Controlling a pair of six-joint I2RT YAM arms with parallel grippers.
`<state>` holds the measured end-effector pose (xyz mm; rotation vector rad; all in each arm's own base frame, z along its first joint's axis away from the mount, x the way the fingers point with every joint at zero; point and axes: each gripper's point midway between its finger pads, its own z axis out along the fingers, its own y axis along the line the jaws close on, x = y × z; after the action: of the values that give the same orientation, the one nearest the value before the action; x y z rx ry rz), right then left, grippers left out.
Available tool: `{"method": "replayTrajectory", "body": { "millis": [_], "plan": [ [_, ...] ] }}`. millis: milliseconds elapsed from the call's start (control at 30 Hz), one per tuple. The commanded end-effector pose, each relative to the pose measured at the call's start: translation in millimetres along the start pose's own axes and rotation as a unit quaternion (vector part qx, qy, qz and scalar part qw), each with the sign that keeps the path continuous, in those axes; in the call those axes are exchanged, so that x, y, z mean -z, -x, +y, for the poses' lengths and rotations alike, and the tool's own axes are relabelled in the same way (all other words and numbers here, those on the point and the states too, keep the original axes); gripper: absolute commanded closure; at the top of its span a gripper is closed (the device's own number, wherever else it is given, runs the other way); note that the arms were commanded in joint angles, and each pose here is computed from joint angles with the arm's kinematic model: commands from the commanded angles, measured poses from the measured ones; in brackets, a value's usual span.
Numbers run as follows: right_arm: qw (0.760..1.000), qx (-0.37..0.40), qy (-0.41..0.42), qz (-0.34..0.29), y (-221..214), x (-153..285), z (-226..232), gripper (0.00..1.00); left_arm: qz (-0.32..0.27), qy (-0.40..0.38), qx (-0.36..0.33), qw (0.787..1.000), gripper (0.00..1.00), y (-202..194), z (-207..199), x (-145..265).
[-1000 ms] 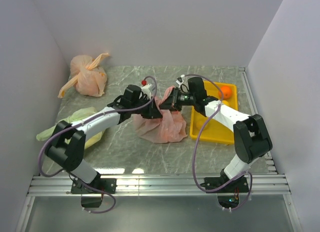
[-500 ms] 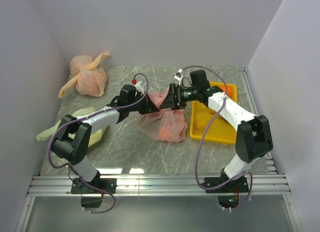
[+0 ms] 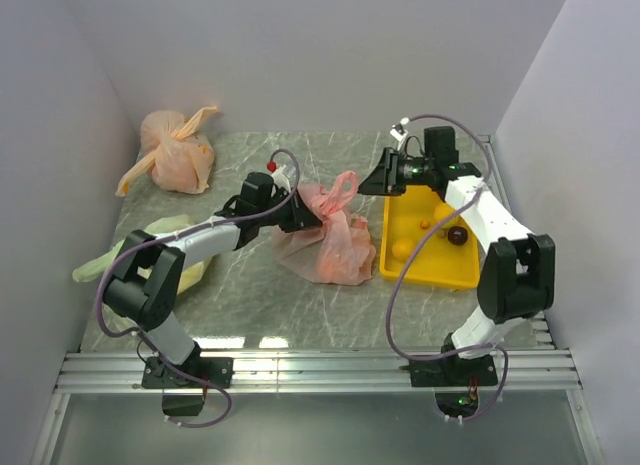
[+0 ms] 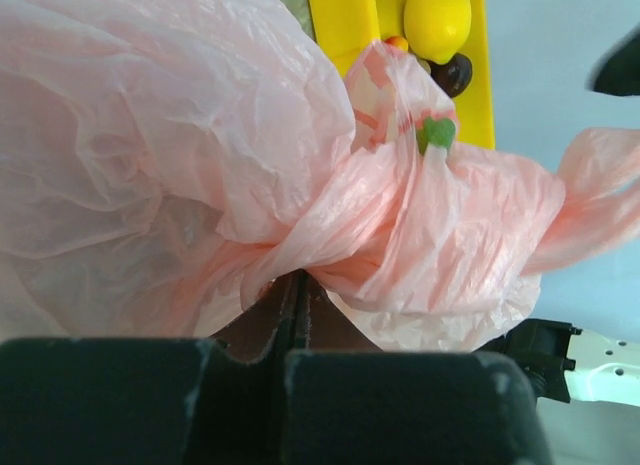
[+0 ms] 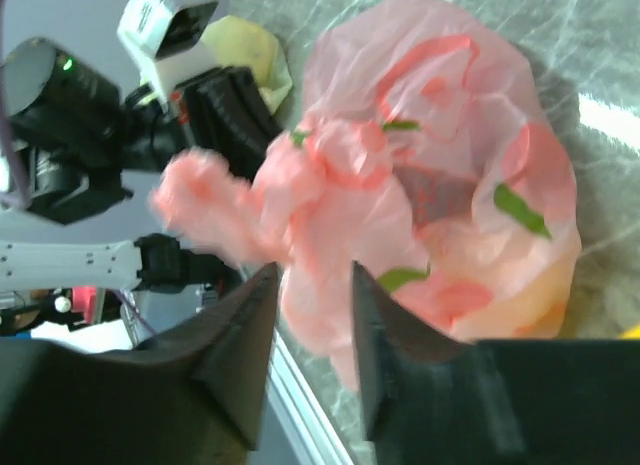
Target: Place the fake fruits into the plastic bag and tie a complex knot
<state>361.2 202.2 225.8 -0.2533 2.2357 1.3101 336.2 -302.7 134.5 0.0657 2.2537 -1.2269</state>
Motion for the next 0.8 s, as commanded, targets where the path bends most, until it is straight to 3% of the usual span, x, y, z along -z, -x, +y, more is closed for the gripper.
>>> {"method": "replayTrajectory", "body": {
  "millis": [0,133,233,300,400,567,767],
  "plan": [
    [1.000,0.012,0.000,0.010,2,-32,-15,0.65,-0.011,-0.032,-0.015,0.999,1.00,7,-26,0],
    [0.998,0.013,0.006,0.059,-23,-55,-29,0.62,-0.014,-0.018,-0.001,1.000,1.00,7,-22,-10],
    [0.995,-0.010,0.024,0.101,-49,-58,-34,0.50,-0.027,-0.030,0.009,0.999,1.00,14,-24,-18],
    [0.992,-0.023,0.035,0.119,-66,-58,-34,0.35,-0.036,-0.041,0.007,0.999,1.00,23,-30,-23],
    [0.985,-0.056,0.071,0.147,-89,-60,-25,0.27,-0.045,-0.049,0.003,0.998,1.00,33,-32,-31],
    [0.973,-0.077,0.124,0.178,-104,-81,2,0.24,-0.042,-0.071,0.002,0.997,1.00,36,-36,-36],
    [0.966,-0.078,0.159,0.188,-110,-109,30,0.23,-0.053,-0.077,-0.002,0.996,1.00,36,-38,-9]
  ]
}}
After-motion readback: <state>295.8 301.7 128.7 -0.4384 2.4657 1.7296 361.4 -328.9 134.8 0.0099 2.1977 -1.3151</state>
